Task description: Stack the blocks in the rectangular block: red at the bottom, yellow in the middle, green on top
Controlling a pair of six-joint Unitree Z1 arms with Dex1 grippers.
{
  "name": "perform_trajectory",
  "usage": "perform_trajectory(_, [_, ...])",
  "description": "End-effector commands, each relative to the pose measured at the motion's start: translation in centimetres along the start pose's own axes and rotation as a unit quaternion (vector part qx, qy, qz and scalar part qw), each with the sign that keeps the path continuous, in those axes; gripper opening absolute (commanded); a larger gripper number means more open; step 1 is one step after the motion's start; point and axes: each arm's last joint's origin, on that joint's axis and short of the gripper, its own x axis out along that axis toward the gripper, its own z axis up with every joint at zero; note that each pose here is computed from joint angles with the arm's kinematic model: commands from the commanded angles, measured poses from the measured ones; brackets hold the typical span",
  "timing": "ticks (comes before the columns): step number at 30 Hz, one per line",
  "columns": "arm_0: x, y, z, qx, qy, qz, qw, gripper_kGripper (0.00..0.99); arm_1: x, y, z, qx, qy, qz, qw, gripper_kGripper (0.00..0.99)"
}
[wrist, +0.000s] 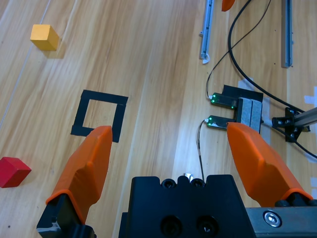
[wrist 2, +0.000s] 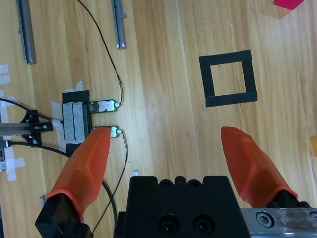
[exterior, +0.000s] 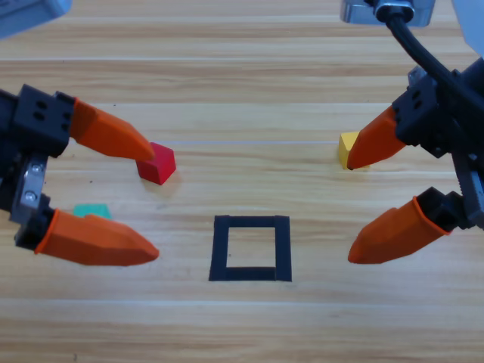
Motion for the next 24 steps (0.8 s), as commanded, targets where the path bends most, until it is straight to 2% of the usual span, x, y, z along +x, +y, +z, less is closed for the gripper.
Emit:
perform_trajectory(1, [1.3, -0.2, -0.7, -0.005, 0.027, -0.014, 1.000, 0.990, 1.9, 0.2, -0.3, 0.003, 0.030, 0.013, 0.999, 0.985])
perform_trajectory(8, [1.5, -0.1, -0.8, -0.008, 0.032, -0.008, 0.999, 0.990, 1.9, 0.1, 0.0, 0.021, 0.026, 0.005, 0.999, 0.985])
perform_trajectory(10, [1.5, 0.0, -0.9, -0.019, 0.038, 0.009, 0.999, 0.990, 2.0, -0.5, 0.0, 0.055, 0.033, -0.047, 0.997, 0.985])
perform_trajectory(11, [1.4, 0.2, -0.9, -0.028, 0.040, 0.022, 0.999, 0.990, 2.2, -1.1, 0.1, 0.079, 0.036, -0.092, 0.992, 0.985])
perform_trajectory(14, [0.7, 0.8, -0.8, -0.092, 0.046, 0.112, 0.988, 0.990, 1.8, -2.3, 0.5, 0.135, 0.024, -0.205, 0.969, 0.985])
perform_trajectory(17, [-0.3, 1.8, -1.0, -0.179, 0.039, 0.236, 0.954, 0.990, 1.7, -3.9, 1.4, 0.214, 0.001, -0.323, 0.922, 0.982])
perform_trajectory(20, [-0.6, 2.8, -0.9, -0.252, 0.023, 0.311, 0.916, 0.990, 2.6, -5.7, 1.6, 0.262, -0.001, -0.347, 0.900, 0.980])
perform_trajectory(23, [-1.3, 3.9, -0.8, -0.319, 0.004, 0.351, 0.880, 0.990, 4.3, -8.4, 1.6, 0.326, 0.002, -0.359, 0.874, 0.980])
perform_trajectory(24, [-1.4, 4.4, -1.0, -0.347, 0.006, 0.366, 0.863, 0.990, 4.6, -9.4, 1.6, 0.346, 0.001, -0.364, 0.865, 0.979])
